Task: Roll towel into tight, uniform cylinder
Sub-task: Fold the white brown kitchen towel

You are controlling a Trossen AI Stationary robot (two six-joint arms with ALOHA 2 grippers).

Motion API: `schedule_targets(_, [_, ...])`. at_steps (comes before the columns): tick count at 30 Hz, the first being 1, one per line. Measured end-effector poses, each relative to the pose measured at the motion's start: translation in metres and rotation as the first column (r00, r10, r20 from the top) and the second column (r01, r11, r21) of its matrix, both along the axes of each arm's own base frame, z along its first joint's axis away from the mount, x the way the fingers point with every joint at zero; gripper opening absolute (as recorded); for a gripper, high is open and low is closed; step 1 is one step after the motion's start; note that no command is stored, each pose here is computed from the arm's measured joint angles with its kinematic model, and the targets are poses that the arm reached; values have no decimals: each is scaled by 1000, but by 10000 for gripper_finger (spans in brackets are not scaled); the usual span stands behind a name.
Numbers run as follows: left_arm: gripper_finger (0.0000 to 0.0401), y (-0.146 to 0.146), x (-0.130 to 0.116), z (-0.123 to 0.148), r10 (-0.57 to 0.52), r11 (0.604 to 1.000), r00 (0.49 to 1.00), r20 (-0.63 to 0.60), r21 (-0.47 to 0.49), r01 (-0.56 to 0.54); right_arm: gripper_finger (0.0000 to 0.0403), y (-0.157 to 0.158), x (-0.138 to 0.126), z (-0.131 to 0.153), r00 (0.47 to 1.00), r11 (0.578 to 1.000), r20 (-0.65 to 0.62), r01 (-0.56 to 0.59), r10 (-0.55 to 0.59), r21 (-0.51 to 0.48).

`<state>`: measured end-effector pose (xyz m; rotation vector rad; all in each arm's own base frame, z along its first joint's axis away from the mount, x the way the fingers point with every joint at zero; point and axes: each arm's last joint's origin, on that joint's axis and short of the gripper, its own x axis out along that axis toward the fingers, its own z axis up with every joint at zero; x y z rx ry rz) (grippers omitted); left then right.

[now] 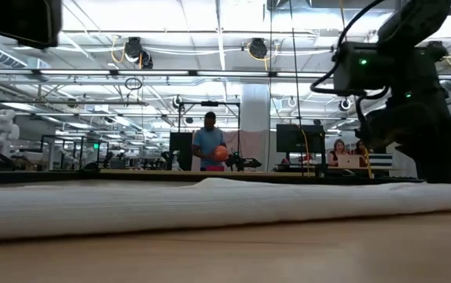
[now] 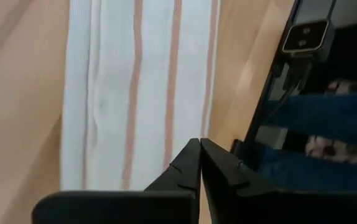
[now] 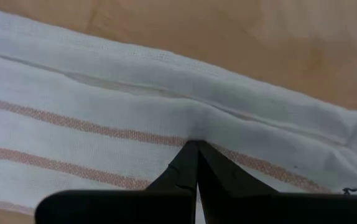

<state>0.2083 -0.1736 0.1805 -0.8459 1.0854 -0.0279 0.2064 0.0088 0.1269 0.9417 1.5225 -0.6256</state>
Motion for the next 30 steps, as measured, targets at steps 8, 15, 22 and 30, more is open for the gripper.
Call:
schedule_targets(8, [15, 39, 24, 0, -120, 992, 993, 19, 29, 120, 0, -31, 9, 2, 995, 993, 94, -18, 30, -118])
schedule_targets(15, [15, 80, 45, 4, -49, 997, 996, 71, 68, 44, 0, -56, 28, 8, 952, 923, 237, -92, 191, -374])
schedule_targets(22, [15, 115, 68, 28, -4, 996, 984, 179, 87, -12, 0, -78, 37, 29, 929, 920, 314, -64, 197, -387])
schedule_targets(30, [15, 151, 85, 54, 48, 985, 956, 289, 144, -93, 0, -83, 21, 73, 983, 972, 159, 124, -93, -197])
